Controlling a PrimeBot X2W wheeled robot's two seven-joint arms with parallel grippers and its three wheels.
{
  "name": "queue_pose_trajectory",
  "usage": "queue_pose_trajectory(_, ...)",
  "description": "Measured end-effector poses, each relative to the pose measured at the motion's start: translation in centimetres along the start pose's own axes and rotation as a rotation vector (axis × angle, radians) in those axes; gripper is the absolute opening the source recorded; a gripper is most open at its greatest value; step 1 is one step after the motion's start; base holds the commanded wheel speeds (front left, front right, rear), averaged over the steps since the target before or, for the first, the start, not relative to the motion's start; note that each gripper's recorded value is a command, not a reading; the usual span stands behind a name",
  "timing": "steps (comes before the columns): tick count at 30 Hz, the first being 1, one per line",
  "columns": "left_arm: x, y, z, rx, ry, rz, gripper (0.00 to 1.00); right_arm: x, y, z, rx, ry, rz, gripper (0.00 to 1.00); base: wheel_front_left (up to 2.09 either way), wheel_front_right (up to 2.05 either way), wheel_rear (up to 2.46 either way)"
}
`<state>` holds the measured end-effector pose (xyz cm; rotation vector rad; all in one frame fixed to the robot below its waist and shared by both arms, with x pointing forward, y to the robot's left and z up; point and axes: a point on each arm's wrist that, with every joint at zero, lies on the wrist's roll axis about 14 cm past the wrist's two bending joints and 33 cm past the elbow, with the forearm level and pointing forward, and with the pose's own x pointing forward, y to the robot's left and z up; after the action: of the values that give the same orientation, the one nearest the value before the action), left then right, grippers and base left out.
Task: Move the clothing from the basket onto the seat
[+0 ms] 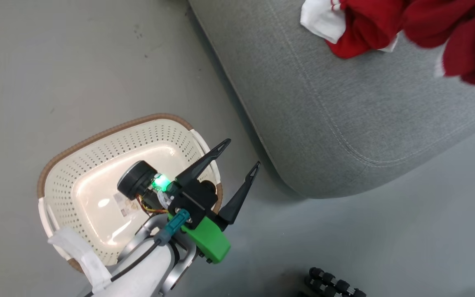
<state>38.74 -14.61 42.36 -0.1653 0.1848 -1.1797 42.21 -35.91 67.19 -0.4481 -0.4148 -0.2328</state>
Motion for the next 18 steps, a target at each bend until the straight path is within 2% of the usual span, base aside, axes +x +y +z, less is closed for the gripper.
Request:
queue_pose_trajectory(2, -0.2, 0.9, -0.6, -0.012, 0.004, 0.015, 1.00, 2.5, -0.7, -0.1, -0.059, -0.022, 0.018, 0.00, 0.00, 0.00, 0.00)
queue_pose_trajectory(4, -0.3, 1.7, -1.2, -0.024, 0.009, 0.028, 1.00, 4.5, -1.1, -0.8, -0.068, -0.028, 0.014, 0.00, 0.00, 0.00, 0.00)
queue_pose_trajectory(6, -0.6, 2.5, -2.1, -0.037, 0.022, 0.044, 1.00, 5.8, -0.8, -2.8, -0.076, 0.008, 0.026, 0.00, 0.00, 0.00, 0.00)
queue_pose_trajectory(8, -0.9, 3.5, -2.9, -0.052, 0.029, 0.065, 1.00, 6.3, 0.4, -6.4, -0.081, 0.093, 0.057, 0.00, 0.00, 0.00, 0.00)
queue_pose_trajectory(12, -1.6, 5.0, -4.4, -0.082, 0.048, 0.107, 1.00, 5.0, 3.2, -14.4, -0.041, 0.290, 0.090, 0.00, 0.00, 0.00, 0.00)
queue_pose_trajectory(16, -2.6, 6.0, -6.0, -0.109, 0.071, 0.145, 1.00, 1.7, 4.5, -21.8, 0.014, 0.495, 0.050, 0.00, 0.00, 0.00, 0.00)
queue_pose_trajectory(18, -3.1, 6.5, -6.7, -0.119, 0.086, 0.164, 1.00, 0.5, 5.0, -24.1, 0.036, 0.558, 0.027, 0.00, 0.00, 0.00, 0.00)
